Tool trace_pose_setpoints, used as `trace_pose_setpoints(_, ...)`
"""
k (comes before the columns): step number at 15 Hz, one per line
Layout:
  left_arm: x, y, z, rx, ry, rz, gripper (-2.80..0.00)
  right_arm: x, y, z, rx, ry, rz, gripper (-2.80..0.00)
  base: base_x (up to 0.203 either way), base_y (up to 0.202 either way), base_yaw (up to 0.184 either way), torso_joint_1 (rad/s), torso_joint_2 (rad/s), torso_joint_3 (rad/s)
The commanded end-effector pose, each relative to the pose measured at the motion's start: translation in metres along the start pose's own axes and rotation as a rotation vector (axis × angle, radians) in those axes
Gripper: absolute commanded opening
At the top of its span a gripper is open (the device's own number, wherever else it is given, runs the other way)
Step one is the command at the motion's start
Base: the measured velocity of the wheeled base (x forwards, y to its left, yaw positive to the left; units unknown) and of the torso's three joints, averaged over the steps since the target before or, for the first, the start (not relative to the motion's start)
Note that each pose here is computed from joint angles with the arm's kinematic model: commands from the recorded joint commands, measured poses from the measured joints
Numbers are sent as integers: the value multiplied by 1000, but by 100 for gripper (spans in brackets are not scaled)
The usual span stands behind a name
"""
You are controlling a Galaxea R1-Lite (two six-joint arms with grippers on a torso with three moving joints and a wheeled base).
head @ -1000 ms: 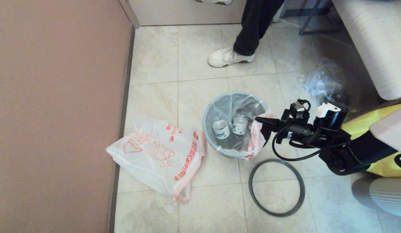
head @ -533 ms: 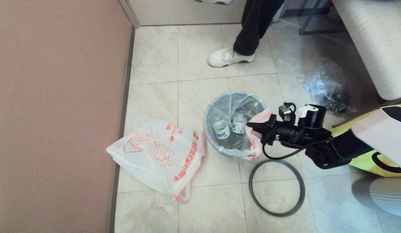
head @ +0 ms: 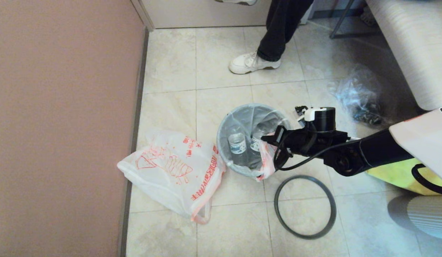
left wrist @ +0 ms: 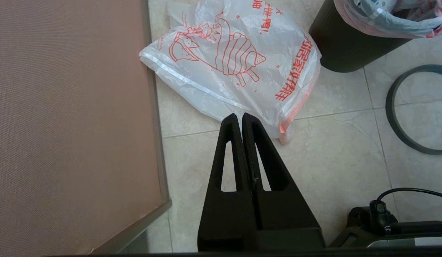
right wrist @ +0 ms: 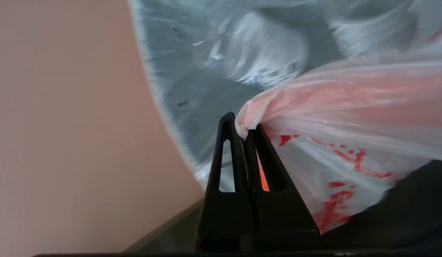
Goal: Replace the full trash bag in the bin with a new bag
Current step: Place the trash bag on the floor
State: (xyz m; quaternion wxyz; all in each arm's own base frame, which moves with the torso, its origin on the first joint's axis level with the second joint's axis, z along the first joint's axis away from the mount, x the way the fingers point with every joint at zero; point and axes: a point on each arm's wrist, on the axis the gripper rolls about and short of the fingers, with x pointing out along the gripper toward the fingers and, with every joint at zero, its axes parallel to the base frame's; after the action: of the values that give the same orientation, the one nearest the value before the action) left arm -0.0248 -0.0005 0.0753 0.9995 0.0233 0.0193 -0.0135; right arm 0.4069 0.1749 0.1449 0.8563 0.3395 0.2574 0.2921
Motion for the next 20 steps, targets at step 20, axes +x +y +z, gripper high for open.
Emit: trace_pose_setpoints(20, 0, 0, 0, 0, 2, 0, -280, 59, 55, -18, -357, 29, -314, -280, 0, 0, 0, 0, 0, 0)
